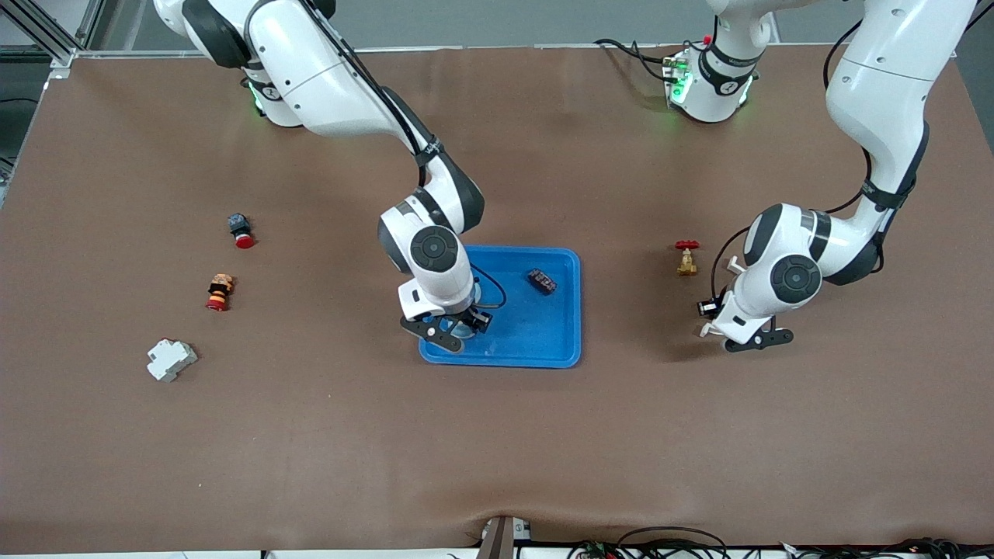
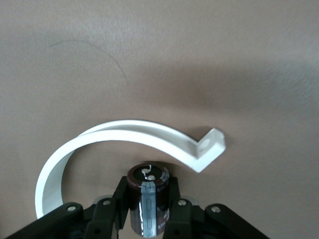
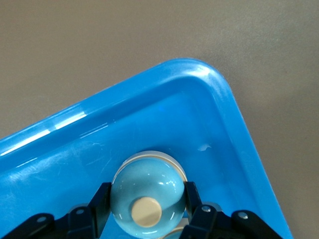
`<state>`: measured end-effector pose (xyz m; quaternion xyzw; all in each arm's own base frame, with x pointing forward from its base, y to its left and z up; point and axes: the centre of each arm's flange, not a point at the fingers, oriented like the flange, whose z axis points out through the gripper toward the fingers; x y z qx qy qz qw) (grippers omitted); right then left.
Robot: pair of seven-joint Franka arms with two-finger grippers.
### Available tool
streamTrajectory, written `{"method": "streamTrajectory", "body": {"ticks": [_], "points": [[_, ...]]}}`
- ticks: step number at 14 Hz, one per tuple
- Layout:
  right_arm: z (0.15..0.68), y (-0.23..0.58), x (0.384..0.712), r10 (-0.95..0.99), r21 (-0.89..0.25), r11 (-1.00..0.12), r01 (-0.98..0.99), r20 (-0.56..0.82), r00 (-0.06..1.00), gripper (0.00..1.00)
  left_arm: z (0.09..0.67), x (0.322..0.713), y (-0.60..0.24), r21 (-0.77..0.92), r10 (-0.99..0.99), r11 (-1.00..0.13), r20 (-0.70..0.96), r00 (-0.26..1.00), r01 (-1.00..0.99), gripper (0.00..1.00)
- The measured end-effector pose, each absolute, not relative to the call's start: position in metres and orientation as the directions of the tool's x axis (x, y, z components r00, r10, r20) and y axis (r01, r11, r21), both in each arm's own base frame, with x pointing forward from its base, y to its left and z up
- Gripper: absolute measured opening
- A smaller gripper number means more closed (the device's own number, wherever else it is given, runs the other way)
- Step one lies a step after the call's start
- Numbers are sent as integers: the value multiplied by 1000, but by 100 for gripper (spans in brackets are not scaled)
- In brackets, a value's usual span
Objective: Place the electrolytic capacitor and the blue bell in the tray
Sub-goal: 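Carry the bell to the tray while the left gripper grasps the capacitor, then lower the capacitor into the tray with the left gripper and release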
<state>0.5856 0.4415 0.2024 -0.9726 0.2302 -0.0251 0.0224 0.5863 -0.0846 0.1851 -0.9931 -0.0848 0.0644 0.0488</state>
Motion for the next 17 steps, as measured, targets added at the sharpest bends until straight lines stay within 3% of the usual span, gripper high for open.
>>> {"method": "streamTrajectory", "body": {"ticks": [4, 9, 17], "points": [[202, 440, 588, -449, -59, -893, -446, 47, 892, 64, 214, 598, -102, -112, 222, -971, -107, 969, 211, 34], [198, 438, 589, -422, -35, -907, -421, 78, 903, 64, 301, 633, -154, -112, 409, -911, -107, 906, 398, 34], [195, 438, 589, -419, -40, -908, -417, 84, 904, 64, 341, 626, -274, -39, 719, -694, -97, 689, 719, 34]]}}
